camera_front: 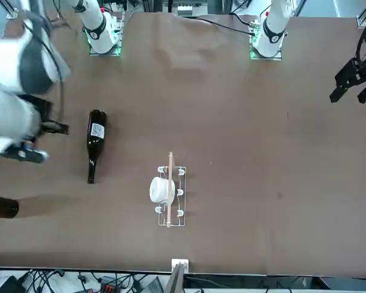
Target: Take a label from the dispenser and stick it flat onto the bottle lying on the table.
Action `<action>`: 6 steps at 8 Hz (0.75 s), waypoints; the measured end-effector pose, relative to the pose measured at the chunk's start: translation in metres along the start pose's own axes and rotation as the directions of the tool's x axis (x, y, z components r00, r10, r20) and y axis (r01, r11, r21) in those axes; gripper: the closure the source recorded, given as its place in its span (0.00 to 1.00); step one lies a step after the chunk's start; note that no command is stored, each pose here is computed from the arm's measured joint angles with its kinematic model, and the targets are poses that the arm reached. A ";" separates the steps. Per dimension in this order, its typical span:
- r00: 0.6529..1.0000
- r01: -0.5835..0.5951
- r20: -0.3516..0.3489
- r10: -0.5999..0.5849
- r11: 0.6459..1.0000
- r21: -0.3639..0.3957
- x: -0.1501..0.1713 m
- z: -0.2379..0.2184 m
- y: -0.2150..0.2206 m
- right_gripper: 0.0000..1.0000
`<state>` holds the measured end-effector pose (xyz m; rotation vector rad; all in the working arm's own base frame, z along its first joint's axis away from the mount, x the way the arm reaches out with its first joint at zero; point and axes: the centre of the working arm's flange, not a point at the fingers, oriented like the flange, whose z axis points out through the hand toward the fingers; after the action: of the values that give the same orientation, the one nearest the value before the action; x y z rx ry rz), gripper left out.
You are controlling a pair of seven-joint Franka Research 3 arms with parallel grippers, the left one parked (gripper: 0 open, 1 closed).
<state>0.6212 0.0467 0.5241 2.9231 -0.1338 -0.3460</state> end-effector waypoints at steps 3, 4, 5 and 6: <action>0.990 0.134 -0.065 -0.129 0.987 0.089 -0.019 -0.032 0.015 0.00; 0.984 0.165 -0.092 -0.154 0.979 0.120 -0.022 -0.039 0.031 0.00; 0.979 0.172 -0.131 -0.155 0.976 0.136 -0.026 -0.049 0.044 0.00; 0.974 0.168 -0.179 -0.141 0.975 0.147 -0.031 -0.057 0.051 0.00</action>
<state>0.6011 0.0104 0.5957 3.1155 0.0972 -0.1145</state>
